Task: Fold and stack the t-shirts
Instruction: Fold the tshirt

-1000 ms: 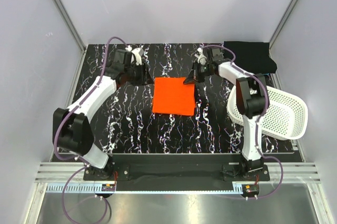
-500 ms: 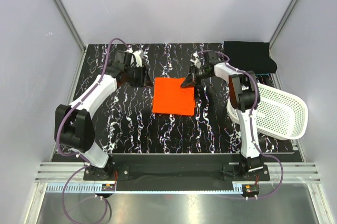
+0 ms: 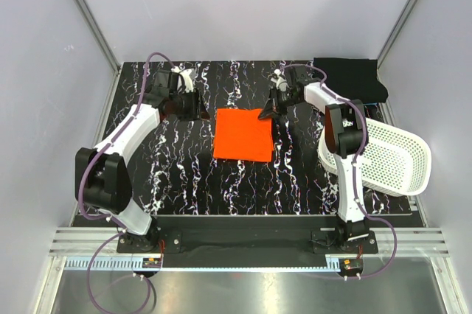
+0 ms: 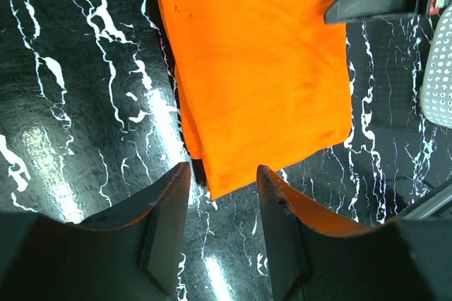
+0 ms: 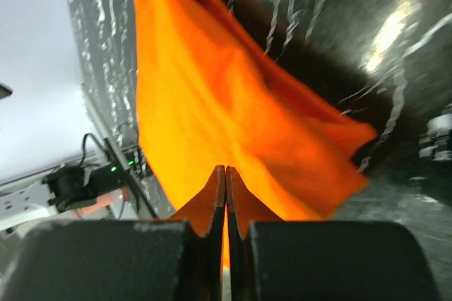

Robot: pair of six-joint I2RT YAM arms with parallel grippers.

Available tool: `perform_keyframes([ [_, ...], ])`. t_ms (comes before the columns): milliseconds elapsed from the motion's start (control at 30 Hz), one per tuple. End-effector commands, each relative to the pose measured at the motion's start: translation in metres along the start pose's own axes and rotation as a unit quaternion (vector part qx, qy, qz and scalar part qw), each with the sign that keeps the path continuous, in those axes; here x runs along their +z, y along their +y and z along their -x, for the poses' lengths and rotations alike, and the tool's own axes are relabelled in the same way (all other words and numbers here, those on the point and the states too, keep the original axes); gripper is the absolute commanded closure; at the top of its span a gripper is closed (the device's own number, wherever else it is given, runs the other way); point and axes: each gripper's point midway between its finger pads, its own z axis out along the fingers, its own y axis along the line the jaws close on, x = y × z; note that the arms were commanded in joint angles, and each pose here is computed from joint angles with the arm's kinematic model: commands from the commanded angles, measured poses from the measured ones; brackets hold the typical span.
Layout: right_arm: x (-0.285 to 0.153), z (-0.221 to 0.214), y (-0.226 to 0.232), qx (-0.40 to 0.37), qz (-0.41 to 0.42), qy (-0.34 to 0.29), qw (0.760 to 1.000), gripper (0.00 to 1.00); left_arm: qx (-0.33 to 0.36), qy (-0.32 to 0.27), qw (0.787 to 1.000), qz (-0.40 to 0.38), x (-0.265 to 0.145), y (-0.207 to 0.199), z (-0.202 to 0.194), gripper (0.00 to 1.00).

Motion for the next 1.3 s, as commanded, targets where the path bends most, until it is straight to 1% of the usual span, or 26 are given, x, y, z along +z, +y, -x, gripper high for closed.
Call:
perform_keyframes([
  [0, -0.013, 0.024, -0.004, -0.035, -0.025, -0.019, 0.999, 0.98, 0.011, -0.025, 0.999, -0.021, -0.014, -0.009, 0.013, 0.53],
  [33, -0.014, 0.028, -0.011, -0.029, -0.025, -0.023, 0.999, 0.98, 0.009, -0.026, 0.999, -0.021, -0.014, -0.009, 0.014, 0.53],
  [167, -0.020, 0.053, -0.011, -0.037, -0.015, -0.045, 0.998, 0.99, -0.002, -0.028, 0.999, -0.032, -0.015, -0.007, 0.016, 0.53],
  [267, -0.016, 0.060, -0.013, -0.030, -0.002, -0.044, 0.999, 0.99, -0.012, -0.023, 0.999, -0.047, -0.014, -0.009, 0.016, 0.53],
  [333, -0.010, 0.058, -0.021, -0.021, -0.003, -0.038, 0.999, 1.00, -0.016, -0.027, 0.998, -0.048, -0.015, -0.007, 0.018, 0.53],
  [400, -0.012, 0.062, -0.021, -0.029, -0.008, -0.044, 0.999, 1.00, -0.019, -0.031, 0.998, -0.042, -0.017, -0.003, 0.019, 0.53],
  [500, -0.020, 0.071, -0.016, -0.024, -0.021, -0.055, 0.998, 1.00, -0.022, -0.033, 0.998, -0.043, -0.017, 0.000, 0.021, 0.53],
  [567, -0.029, 0.078, -0.004, -0.027, -0.021, -0.060, 0.998, 1.00, -0.024, -0.031, 0.998, -0.047, -0.016, -0.001, 0.020, 0.53],
  [600, -0.032, 0.073, 0.000, -0.015, -0.021, -0.049, 0.998, 0.99, -0.026, -0.030, 0.998, -0.047, -0.016, -0.001, 0.020, 0.53],
  [700, -0.041, 0.068, 0.018, -0.025, -0.012, -0.046, 0.999, 0.99, -0.026, -0.033, 0.998, -0.049, -0.017, -0.001, 0.021, 0.53],
  [767, -0.040, 0.059, 0.014, -0.025, -0.026, -0.041, 0.998, 0.98, -0.025, -0.037, 0.998, -0.050, -0.019, -0.002, 0.022, 0.53],
  [833, -0.042, 0.056, 0.019, -0.042, -0.032, -0.040, 0.998, 0.98, -0.027, -0.037, 0.998, -0.053, -0.019, -0.002, 0.023, 0.53],
  [967, -0.035, 0.036, 0.021, -0.026, -0.007, -0.012, 1.000, 1.00, -0.033, -0.036, 0.997, -0.062, -0.018, -0.002, 0.023, 0.53],
  [1033, -0.027, 0.024, 0.015, -0.025, -0.009, 0.001, 1.000, 1.00, -0.035, -0.038, 0.997, -0.064, -0.020, -0.003, 0.024, 0.53],
  [1100, -0.018, 0.019, 0.002, -0.025, -0.030, 0.008, 0.999, 1.00, -0.036, -0.039, 0.996, -0.065, -0.020, -0.003, 0.024, 0.53],
  [1200, -0.011, 0.020, -0.011, -0.023, -0.043, 0.009, 0.999, 1.00, -0.036, -0.039, 0.996, -0.068, -0.021, -0.004, 0.024, 0.53],
  [1267, -0.010, 0.028, -0.012, -0.030, -0.044, 0.001, 0.999, 1.00, -0.037, -0.040, 0.996, -0.068, -0.021, -0.004, 0.024, 0.53],
])
